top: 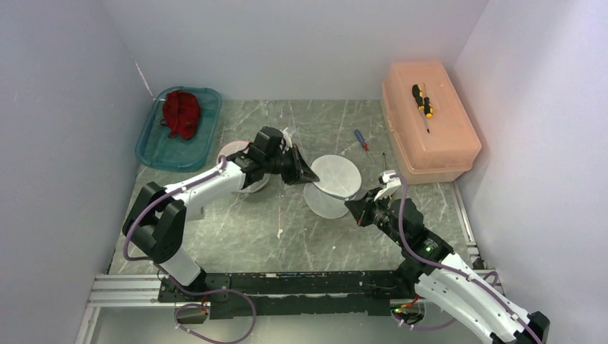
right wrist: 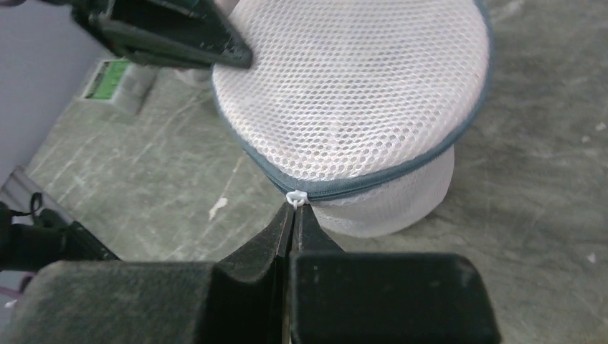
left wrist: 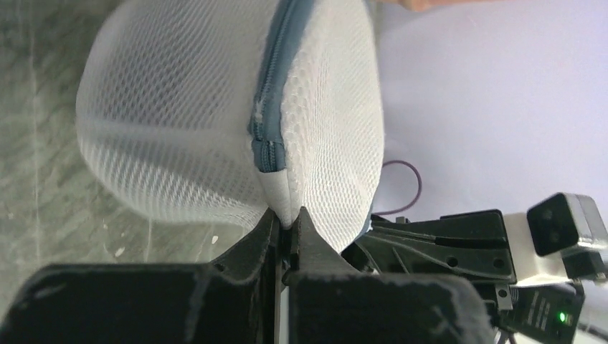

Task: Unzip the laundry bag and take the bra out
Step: Unzip the laundry bag at the center of the board.

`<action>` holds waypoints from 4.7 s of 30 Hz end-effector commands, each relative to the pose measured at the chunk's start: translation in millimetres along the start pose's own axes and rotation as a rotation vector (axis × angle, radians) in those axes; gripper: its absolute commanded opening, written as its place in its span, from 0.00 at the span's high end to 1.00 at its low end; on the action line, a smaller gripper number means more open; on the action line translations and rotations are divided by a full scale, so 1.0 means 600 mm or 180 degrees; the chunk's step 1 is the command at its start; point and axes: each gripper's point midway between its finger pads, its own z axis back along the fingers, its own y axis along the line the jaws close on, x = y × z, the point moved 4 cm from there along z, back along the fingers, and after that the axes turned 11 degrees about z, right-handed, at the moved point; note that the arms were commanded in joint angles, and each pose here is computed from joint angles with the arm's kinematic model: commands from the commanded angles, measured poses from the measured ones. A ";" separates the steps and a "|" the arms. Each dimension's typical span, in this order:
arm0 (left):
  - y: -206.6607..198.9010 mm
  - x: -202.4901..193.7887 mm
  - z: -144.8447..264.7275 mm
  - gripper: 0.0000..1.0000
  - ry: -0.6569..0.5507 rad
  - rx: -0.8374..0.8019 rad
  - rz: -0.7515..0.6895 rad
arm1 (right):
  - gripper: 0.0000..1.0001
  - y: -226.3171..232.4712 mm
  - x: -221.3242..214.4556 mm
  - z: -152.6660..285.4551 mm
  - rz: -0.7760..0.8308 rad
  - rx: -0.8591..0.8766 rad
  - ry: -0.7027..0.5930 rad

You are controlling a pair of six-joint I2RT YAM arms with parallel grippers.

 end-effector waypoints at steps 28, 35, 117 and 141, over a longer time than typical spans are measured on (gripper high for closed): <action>0.002 -0.013 0.043 0.25 -0.0337 0.0064 0.0041 | 1.00 0.026 -0.013 -0.050 -0.0180 0.0004 0.0027; -0.009 -0.056 -0.001 0.27 -0.0586 -0.0029 0.0498 | 1.00 0.032 -0.017 -0.053 -0.0205 0.0079 0.0067; 0.003 -0.054 0.060 0.05 -0.0705 -0.0143 -0.0007 | 1.00 0.058 -0.029 -0.055 -0.0181 0.0191 0.0120; 0.025 -0.072 -0.024 0.56 -0.0785 0.0113 0.0466 | 1.00 0.056 -0.042 -0.051 -0.0113 0.0217 0.0222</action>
